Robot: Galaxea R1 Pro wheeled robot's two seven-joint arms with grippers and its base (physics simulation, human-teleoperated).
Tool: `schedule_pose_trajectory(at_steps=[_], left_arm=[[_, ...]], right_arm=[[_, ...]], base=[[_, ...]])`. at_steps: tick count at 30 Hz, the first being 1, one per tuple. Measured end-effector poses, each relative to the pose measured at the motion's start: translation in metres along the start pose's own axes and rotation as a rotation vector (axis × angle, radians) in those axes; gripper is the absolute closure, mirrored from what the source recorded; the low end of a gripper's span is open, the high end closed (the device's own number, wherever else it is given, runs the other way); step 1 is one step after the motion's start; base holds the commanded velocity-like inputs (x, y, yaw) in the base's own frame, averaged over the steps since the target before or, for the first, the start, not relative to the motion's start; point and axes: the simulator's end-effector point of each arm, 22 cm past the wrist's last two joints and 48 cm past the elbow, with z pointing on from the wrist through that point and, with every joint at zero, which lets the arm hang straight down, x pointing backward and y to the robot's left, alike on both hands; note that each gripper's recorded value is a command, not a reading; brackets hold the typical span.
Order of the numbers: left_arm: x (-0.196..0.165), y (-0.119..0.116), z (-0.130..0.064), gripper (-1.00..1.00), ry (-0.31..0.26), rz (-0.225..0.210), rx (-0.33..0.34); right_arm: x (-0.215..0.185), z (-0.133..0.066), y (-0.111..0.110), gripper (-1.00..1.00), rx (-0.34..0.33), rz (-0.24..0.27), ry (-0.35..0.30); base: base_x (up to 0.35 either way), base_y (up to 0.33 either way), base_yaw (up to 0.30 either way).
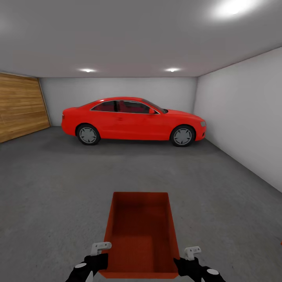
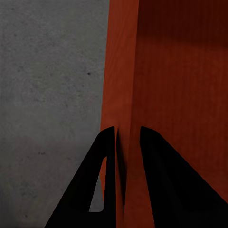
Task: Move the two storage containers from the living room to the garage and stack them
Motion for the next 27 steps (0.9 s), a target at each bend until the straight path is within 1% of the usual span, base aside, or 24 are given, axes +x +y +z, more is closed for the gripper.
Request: schedule_pose_trajectory(at_steps=[15, 27], left_arm=[[0.0002, 0.0002, 0.0000, 1.00, 0.001, -0.001, 0.000], [0.0002, 0.0003, -0.0003, 1.00, 0.000, -0.001, 0.000]], right_arm=[[0.0001, 0.0000, 0.0002, 1.00, 0.000, 0.000, 0.001], [0.0001, -0.0002, 0.0004, 1.00, 0.000, 0.000, 0.000]], base=[[0.006, 0.000, 0.000], [0.161, 0.000, 0.000]])
